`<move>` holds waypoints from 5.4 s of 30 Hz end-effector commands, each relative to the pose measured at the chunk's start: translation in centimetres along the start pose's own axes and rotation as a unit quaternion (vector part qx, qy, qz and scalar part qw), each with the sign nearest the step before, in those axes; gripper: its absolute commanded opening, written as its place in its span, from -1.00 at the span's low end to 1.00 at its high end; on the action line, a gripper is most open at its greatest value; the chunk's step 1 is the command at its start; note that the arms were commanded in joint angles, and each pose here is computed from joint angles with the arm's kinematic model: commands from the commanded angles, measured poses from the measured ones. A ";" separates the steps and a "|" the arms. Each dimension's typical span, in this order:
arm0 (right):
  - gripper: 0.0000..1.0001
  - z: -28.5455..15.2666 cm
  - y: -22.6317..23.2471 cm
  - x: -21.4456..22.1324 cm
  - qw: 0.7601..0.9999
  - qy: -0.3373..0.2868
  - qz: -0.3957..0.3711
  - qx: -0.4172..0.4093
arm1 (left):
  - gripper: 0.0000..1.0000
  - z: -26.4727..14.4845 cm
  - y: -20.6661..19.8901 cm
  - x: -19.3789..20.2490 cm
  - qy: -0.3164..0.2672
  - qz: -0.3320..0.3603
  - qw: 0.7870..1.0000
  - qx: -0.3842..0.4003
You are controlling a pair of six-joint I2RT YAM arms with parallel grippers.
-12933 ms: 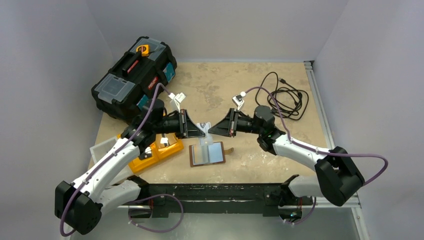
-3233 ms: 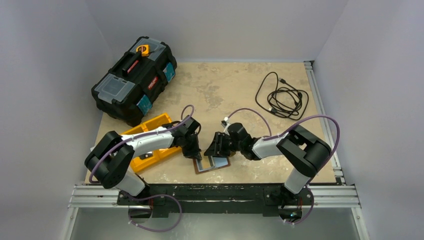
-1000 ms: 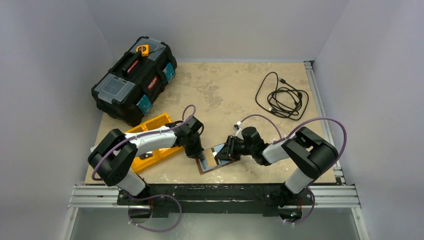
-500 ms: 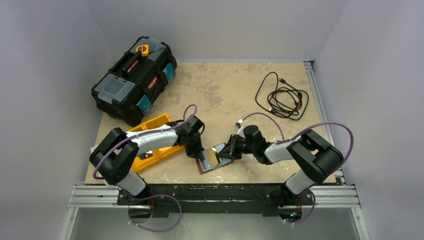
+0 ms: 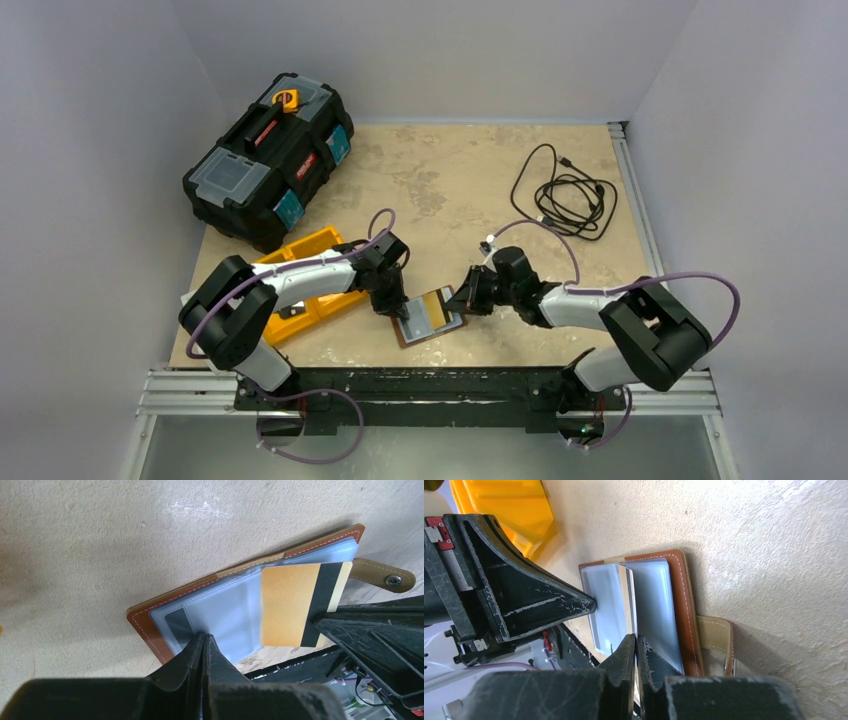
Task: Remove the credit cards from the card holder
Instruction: Remove the credit card from the card holder, then place the credit card in the storage box, then remove the credit card from the card holder.
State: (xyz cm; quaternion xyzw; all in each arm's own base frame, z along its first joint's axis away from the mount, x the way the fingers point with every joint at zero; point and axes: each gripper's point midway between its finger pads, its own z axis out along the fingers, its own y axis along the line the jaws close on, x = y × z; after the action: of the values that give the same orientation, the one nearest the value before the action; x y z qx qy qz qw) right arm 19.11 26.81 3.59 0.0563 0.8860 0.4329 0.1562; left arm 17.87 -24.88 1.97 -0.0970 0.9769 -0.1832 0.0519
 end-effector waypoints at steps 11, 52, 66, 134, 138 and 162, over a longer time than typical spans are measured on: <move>-1.00 -2.0 3.9 -4.0 0.998 -0.053 -0.037 -0.002 | -0.38 -2.5 -0.2 -2.1 -0.056 0.082 0.995 -0.006; -0.74 -7.2 17.6 -6.1 0.962 -0.009 -0.020 -0.273 | -1.00 -17.1 -9.8 -4.4 -0.091 0.045 0.908 0.407; 0.84 -6.3 12.3 -8.1 0.990 -0.076 -0.077 -0.087 | -1.00 -17.7 5.9 -7.2 -0.241 -0.029 0.970 -0.031; 0.19 4.0 8.0 0.7 0.960 -0.034 -0.210 0.183 | 0.50 -15.0 2.1 -6.1 -0.162 0.067 0.981 0.084; 0.15 5.0 7.2 1.4 0.952 -0.027 -0.221 0.212 | 0.51 -15.1 2.4 -5.6 -0.161 0.067 0.981 0.085; -0.70 6.6 1.3 5.6 0.952 0.036 -0.178 0.246 | 0.51 -11.6 2.3 -2.9 -0.112 0.074 0.986 0.101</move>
State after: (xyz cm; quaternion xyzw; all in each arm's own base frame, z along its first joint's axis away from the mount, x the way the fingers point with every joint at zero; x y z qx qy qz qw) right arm 17.53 35.81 2.05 -0.0895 0.9540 0.1866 0.2167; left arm 18.75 -16.39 12.14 -0.0571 0.9516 -0.2393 0.1841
